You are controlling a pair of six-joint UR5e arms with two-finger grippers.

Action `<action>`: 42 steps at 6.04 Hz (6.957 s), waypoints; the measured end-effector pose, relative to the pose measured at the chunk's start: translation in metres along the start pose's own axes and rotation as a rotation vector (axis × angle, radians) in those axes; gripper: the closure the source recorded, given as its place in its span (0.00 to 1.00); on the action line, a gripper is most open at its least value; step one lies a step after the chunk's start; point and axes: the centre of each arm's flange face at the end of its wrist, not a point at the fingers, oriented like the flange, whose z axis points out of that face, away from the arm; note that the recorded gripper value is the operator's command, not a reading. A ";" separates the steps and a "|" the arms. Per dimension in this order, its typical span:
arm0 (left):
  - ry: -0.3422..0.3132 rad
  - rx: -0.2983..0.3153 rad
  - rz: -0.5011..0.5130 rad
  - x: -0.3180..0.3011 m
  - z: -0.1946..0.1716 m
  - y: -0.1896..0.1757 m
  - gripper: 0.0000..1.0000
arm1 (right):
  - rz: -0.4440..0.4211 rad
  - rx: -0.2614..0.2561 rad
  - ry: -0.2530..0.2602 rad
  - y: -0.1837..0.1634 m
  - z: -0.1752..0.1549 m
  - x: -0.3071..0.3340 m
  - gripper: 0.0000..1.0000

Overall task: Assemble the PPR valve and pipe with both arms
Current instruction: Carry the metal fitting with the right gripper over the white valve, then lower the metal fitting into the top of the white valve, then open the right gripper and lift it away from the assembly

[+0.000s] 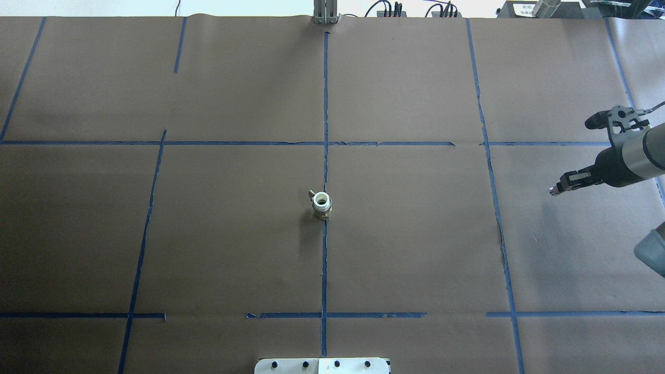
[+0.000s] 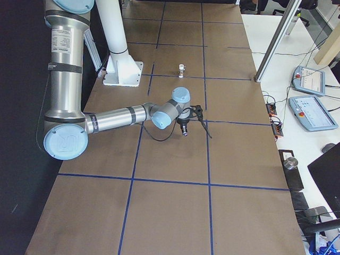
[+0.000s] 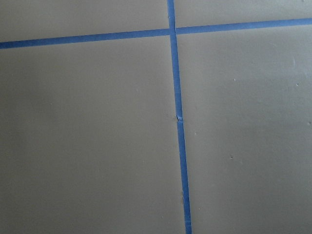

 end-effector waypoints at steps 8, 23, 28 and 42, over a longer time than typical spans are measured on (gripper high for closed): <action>-0.005 -0.005 -0.050 -0.003 0.003 0.001 0.00 | 0.456 -0.001 -0.007 -0.063 -0.080 -0.402 1.00; -0.005 0.001 -0.050 0.000 0.002 -0.001 0.00 | 0.513 -0.002 0.127 -0.061 -0.023 -0.525 1.00; -0.005 0.000 -0.051 -0.001 0.003 -0.001 0.00 | 0.509 -0.011 0.137 -0.055 -0.015 -0.524 1.00; -0.004 0.002 -0.050 0.000 0.002 -0.002 0.00 | 0.316 -0.098 0.106 -0.144 -0.046 -0.417 0.00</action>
